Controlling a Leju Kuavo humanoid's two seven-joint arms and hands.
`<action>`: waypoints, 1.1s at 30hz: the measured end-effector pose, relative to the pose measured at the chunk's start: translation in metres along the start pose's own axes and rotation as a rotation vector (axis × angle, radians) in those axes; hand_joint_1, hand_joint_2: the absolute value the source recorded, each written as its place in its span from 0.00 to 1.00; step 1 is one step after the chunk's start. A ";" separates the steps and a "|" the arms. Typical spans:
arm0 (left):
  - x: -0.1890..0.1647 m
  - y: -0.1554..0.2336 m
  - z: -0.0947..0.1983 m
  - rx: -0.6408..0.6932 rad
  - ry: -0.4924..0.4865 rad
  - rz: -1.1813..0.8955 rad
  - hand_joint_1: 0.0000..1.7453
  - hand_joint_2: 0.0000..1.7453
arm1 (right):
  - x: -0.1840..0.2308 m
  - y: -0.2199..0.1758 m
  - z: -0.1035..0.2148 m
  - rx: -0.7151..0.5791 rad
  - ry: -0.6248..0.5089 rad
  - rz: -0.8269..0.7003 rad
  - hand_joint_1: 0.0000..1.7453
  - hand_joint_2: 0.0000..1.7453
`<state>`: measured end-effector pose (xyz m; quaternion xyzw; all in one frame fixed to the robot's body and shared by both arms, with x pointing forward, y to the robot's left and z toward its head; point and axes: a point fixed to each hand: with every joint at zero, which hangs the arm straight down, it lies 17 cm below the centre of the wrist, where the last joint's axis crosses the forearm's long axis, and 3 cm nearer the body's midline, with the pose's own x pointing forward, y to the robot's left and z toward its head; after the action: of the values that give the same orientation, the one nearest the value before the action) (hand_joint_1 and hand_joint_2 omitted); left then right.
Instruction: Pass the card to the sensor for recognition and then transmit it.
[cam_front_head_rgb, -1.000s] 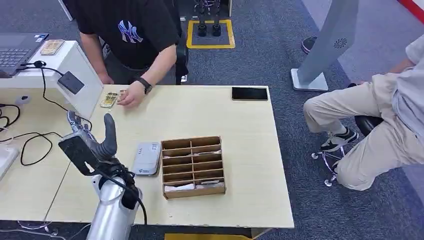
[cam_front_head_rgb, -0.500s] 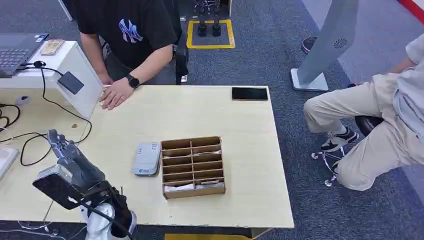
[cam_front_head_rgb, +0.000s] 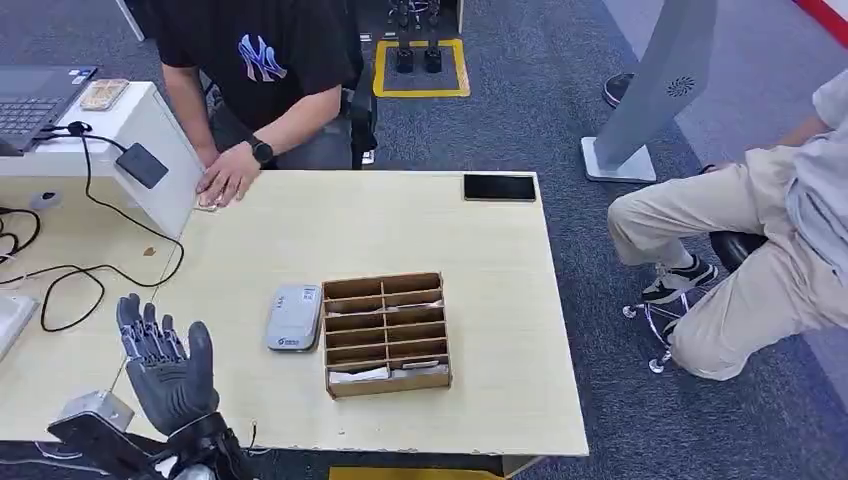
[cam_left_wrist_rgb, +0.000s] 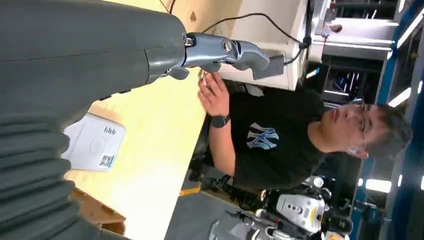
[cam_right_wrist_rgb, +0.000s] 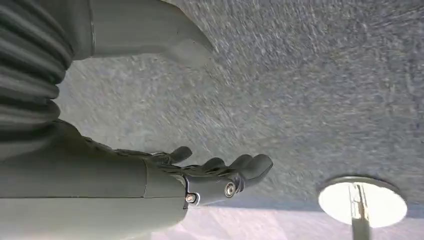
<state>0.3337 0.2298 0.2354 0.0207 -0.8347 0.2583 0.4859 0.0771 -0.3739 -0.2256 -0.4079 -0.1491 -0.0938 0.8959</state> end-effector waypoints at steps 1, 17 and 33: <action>0.000 -0.001 0.001 -0.005 0.001 -0.002 0.00 1.00 | 0.000 0.001 0.001 0.003 0.001 0.000 0.00 1.00; -0.022 0.004 0.018 -0.024 0.136 0.080 0.00 1.00 | -0.049 0.024 0.016 0.035 0.363 -0.420 0.00 1.00; -0.038 0.005 0.022 -0.035 0.190 0.072 0.00 1.00 | -0.072 0.000 0.018 -0.129 0.505 -0.590 0.00 1.00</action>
<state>0.3343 0.2161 0.1933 -0.0423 -0.7895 0.2617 0.5535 0.0061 -0.3569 -0.2390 -0.3669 -0.0284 -0.4538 0.8116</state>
